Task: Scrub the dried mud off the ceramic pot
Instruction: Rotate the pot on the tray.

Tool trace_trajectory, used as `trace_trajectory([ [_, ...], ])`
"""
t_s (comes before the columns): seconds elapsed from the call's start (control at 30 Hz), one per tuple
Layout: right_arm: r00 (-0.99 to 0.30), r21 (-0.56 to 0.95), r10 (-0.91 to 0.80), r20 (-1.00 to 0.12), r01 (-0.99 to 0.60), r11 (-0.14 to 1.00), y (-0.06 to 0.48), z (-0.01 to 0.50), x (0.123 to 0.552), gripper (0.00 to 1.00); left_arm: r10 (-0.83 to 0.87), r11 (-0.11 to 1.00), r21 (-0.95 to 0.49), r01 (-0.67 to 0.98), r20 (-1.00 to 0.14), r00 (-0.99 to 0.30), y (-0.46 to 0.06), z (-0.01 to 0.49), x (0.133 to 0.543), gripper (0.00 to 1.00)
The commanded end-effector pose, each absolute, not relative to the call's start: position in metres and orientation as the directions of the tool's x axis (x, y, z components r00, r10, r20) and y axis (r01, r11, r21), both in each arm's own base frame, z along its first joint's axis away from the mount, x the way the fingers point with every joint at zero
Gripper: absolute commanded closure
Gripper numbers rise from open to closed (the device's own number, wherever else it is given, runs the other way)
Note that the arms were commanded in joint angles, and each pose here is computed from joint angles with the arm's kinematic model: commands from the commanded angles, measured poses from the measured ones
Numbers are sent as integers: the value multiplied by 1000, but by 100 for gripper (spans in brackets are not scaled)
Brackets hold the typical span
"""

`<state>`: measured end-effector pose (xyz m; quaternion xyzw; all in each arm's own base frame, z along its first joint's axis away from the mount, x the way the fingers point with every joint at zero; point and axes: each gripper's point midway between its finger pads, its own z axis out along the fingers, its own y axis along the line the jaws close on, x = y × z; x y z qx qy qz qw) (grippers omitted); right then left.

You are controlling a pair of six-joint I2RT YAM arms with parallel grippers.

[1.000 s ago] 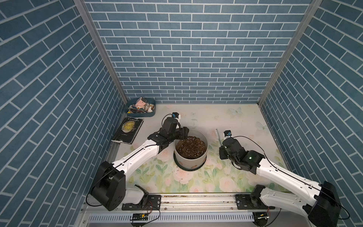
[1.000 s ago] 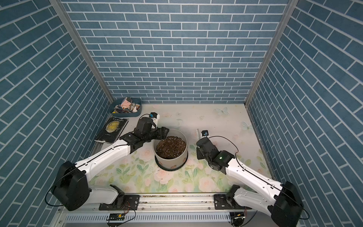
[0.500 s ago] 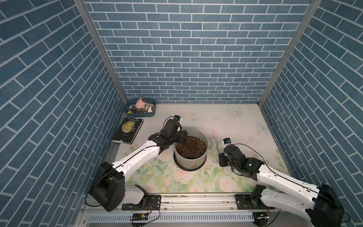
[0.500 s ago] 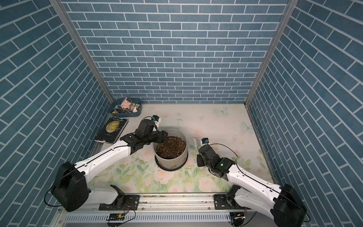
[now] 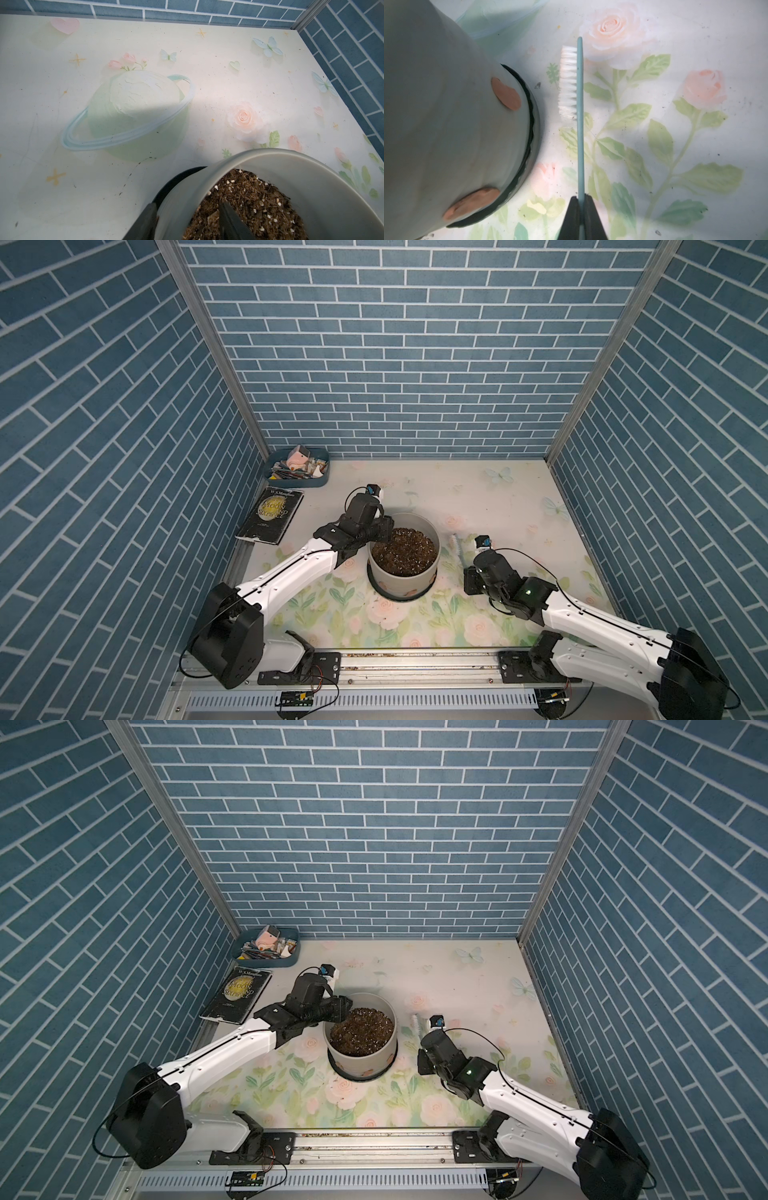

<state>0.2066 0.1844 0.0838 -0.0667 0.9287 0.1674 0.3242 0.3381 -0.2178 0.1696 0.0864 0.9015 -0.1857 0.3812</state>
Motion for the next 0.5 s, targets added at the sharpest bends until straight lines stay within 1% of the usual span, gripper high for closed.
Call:
trace_trajectory([
  [0.0, -775, 310, 31, -631, -216, 926, 186, 89, 206, 100, 8, 916, -273, 294, -721, -693, -218, 167, 336, 50],
  [0.23, -775, 333, 38, -631, -226, 915, 184, 85, 198, 100, 2, 926, -262, 272, -716, -699, -214, 163, 337, 58],
  [0.33, -772, 338, 45, -633, -224, 914, 182, 85, 198, 100, -1, 931, -259, 259, -708, -706, -212, 159, 337, 64],
  [0.47, -771, 338, 45, -635, -224, 914, 182, 86, 197, 100, -13, 935, -259, 244, -710, -704, -210, 161, 338, 67],
])
